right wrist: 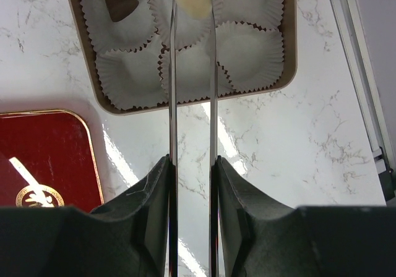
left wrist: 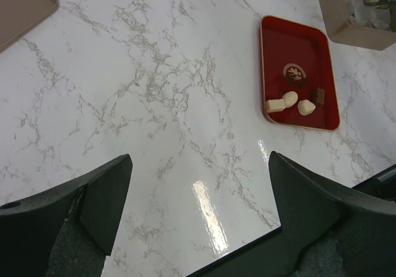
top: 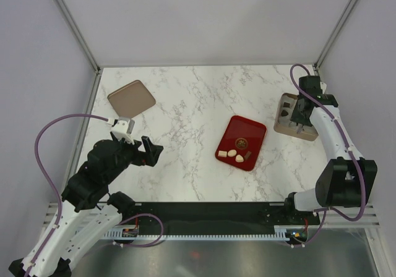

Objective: Pack the chocolate

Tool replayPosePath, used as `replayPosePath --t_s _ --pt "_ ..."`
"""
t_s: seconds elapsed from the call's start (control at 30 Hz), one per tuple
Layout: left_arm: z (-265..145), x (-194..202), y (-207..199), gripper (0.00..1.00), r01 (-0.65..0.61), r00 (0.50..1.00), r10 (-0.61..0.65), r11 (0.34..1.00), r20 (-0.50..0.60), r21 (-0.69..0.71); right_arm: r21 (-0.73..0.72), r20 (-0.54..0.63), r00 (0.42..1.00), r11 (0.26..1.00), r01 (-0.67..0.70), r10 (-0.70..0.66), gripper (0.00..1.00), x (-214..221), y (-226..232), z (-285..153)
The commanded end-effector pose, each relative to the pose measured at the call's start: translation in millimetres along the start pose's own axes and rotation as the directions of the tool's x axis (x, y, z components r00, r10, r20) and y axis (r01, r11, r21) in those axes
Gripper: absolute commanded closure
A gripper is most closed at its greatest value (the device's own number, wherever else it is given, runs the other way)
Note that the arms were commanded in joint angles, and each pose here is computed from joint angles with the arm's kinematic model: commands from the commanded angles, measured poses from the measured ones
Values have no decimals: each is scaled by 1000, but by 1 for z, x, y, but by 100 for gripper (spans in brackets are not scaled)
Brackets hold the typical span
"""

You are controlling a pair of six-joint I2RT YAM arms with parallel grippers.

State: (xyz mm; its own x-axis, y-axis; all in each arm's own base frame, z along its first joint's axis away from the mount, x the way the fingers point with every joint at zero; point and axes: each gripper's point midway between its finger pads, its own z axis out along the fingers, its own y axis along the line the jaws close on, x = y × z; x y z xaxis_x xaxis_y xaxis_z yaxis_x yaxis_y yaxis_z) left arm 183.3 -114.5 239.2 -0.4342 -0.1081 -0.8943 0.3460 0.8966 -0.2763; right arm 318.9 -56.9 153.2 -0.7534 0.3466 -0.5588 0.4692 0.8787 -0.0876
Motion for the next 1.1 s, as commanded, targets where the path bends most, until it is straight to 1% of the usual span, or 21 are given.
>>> replayPosePath --t_s 0.0,0.23,0.37,0.4,0.53,0.8,0.9,1.07 --pt "-1 -6 -2 0 29 999 -29 1000 25 1 -21 32 998 999 -46 47 65 -9 6 8" --pt "1 -3 -1 0 28 1000 -28 1000 14 -5 -15 24 999 999 -49 49 62 -8 6 16" --pt "-2 -7 0 0 33 999 -33 999 35 -9 -21 16 999 999 -50 50 60 -7 9 21" --pt "-3 -7 0 0 32 999 -32 999 38 -9 -26 13 999 999 -48 48 58 -7 10 21" --pt "-3 -7 0 0 33 999 -33 999 37 -6 -25 27 998 998 -49 49 54 -11 9 18" --pt "-3 -7 0 0 34 999 -33 999 37 -10 -21 41 998 998 -51 51 49 -13 5 12" --pt "-3 -6 1 0 35 999 -34 999 38 -13 -60 33 998 997 -50 52 49 -13 11 6" --pt "-1 -4 1 0 32 999 -32 999 27 -14 -145 72 997 989 -26 37 49 -26 24 -22"
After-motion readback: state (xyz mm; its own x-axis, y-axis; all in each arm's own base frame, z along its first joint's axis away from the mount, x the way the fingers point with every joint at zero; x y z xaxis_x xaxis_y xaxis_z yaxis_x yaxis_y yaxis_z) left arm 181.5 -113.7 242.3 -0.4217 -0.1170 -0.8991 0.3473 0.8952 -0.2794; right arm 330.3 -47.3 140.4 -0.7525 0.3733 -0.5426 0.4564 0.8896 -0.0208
